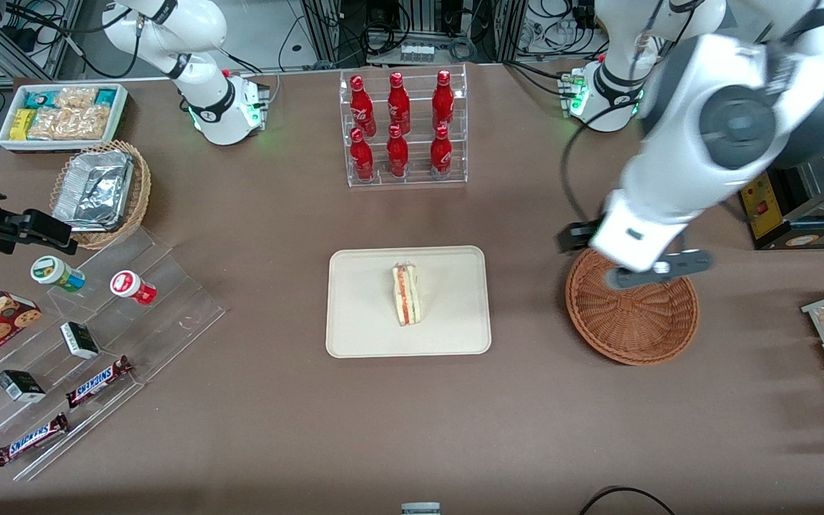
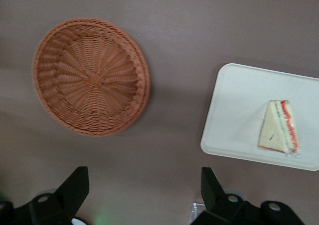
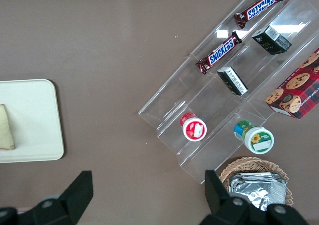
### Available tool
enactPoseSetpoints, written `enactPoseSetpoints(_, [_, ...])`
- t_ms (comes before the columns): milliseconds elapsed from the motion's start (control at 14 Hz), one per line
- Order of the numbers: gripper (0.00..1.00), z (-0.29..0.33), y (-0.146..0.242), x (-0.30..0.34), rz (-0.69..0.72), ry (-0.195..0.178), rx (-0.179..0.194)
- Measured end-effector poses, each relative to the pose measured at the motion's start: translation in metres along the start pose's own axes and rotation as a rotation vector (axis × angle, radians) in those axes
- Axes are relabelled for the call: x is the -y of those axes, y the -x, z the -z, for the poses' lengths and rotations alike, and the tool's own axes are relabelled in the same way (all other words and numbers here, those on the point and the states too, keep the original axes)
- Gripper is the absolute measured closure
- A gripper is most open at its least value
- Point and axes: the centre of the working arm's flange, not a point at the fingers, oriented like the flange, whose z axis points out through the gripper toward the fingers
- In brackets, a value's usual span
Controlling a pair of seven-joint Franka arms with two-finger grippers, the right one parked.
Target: Place sandwich from basket to tray
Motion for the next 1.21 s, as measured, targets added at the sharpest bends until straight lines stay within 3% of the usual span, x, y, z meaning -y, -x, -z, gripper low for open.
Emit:
enactPoseSetpoints(286, [0.0, 0.013, -0.006, 0.096, -0.079, 0.006, 0.004])
enactPoseSetpoints(571, [0.0, 0.029, 0.0, 0.175, -0.114, 0.027, -0.015])
enactPoseSetpoints(1214, [0.0, 0.039, 0.017, 0.193, -0.145, 0.011, -0.005])
